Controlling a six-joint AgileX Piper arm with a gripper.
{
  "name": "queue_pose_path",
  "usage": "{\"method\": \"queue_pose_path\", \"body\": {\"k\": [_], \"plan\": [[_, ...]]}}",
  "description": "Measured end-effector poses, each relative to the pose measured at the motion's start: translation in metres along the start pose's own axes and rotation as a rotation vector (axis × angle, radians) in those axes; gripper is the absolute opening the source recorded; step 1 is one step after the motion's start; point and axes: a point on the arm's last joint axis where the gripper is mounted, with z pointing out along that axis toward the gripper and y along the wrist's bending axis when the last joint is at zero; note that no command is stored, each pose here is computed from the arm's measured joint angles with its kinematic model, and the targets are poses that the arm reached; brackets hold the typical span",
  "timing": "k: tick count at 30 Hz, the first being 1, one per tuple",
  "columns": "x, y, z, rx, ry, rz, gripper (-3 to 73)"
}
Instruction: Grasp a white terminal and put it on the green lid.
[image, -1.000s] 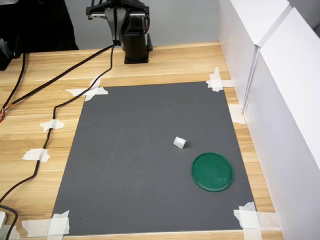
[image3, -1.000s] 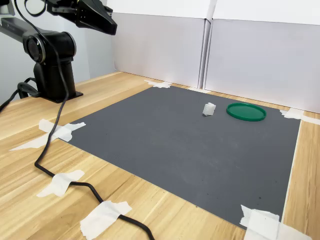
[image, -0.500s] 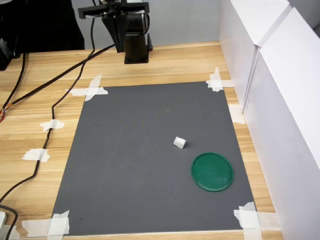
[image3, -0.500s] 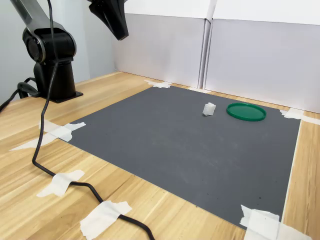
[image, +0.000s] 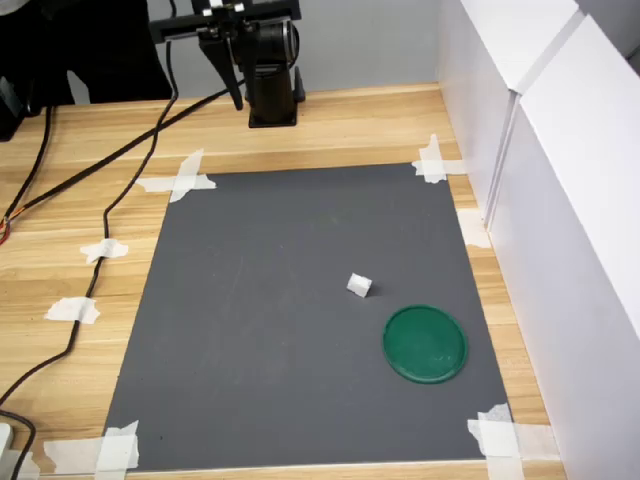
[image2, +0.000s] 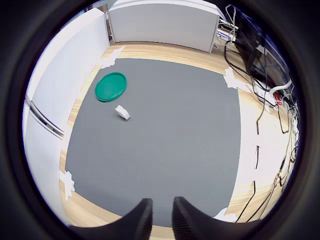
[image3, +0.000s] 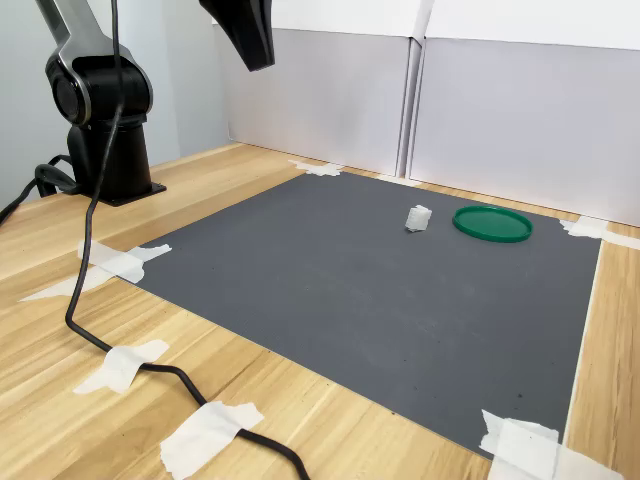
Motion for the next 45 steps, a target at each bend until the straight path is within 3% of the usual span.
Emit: {"method": "queue_pose_path", "body": {"k": [7,11,22,28,40,45], "plan": [[-0.020,-0.001,0.026,-0.078,0.056,0.019,52.0],[-0.036,-0.005,0.040,-0.099,0.090,0.119,61.0],[-0.092,-0.023,0.087,-0.115,0.198,0.220,63.1],[-0.110,-0.027,0.116,-0.052,0.263,0.160,63.2],[-0.120,0.055,0.146,-0.115,0.323,0.013,63.2],[-0.119,0.071,0.162,-0.124,0.334,0.002,63.2]]}}
